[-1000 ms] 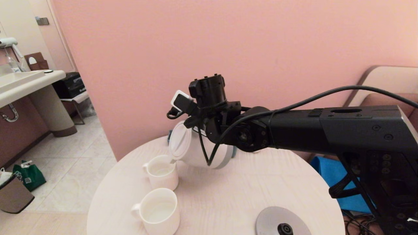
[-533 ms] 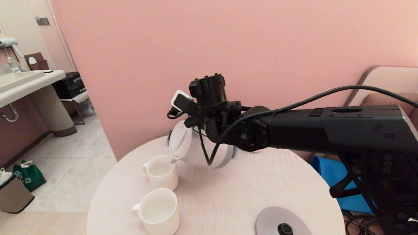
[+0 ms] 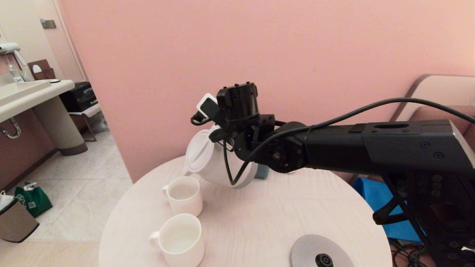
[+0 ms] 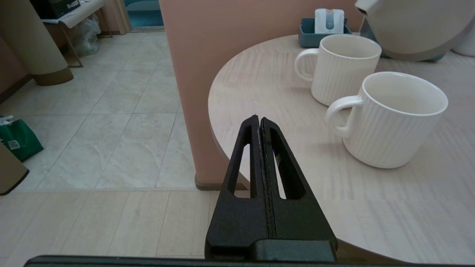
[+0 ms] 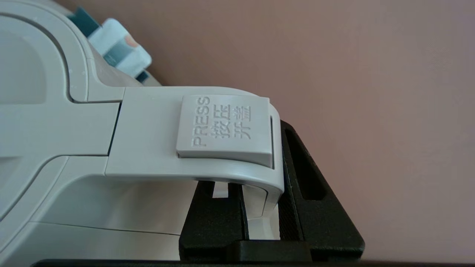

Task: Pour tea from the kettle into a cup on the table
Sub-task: Pour water into the cup, then pour water into another cup

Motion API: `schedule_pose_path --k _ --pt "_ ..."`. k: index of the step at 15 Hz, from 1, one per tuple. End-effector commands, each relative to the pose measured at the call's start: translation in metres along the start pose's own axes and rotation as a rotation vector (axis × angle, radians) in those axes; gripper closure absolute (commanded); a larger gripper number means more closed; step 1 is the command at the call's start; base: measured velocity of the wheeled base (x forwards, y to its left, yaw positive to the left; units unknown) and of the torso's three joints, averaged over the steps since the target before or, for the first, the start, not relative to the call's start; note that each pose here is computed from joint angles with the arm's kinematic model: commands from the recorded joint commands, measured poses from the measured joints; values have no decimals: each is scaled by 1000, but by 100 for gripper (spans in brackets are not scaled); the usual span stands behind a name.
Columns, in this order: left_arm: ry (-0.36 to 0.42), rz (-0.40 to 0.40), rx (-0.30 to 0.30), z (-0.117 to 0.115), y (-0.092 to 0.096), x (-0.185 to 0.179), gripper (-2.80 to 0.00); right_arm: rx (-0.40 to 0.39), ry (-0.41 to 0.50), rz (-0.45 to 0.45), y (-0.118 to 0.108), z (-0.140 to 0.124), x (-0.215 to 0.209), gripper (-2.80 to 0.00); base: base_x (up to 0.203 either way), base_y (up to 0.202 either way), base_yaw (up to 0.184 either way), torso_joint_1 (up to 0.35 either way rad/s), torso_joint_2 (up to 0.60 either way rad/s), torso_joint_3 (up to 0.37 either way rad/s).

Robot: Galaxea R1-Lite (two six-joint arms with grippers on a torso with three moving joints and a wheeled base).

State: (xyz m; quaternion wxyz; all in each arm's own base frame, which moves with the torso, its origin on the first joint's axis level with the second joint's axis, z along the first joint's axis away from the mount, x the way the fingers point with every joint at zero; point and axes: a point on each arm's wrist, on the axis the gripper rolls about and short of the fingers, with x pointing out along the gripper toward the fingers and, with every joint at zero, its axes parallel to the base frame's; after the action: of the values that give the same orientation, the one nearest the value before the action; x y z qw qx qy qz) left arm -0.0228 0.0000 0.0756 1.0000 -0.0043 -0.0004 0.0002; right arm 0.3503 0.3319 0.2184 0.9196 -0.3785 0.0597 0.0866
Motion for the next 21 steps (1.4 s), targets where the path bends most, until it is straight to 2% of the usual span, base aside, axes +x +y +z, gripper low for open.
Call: schedule_pose_path --k 1,6,8,11,15,18,21 --pt "1 0 -1 0 0 0 0 72 11 -10 -3 -3 2 0 0 0 0 0 0 0" --pt "-1 1 -1 0 0 0 0 276 60 -8 -4 -18 5 0 0 0 0 0 0 0" --pt "0 1 0 0 0 0 0 382 85 -8 -4 -27 5 0 0 0 0 0 0 0" --pt "0 0 -1 0 0 0 0 544 94 -30 -23 -31 1 0 0 0 0 0 0 0" --pt "-1 0 -1 0 0 0 0 572 100 -37 -51 -38 -17 0 0 0 0 0 0 0" --pt "0 0 0 0 0 0 0 547 127 -1 -58 -50 -41 0 0 0 0 0 0 0" --pt "-1 1 -1 0 0 0 0 524 129 45 -55 -54 -66 0 0 0 0 0 0 0"
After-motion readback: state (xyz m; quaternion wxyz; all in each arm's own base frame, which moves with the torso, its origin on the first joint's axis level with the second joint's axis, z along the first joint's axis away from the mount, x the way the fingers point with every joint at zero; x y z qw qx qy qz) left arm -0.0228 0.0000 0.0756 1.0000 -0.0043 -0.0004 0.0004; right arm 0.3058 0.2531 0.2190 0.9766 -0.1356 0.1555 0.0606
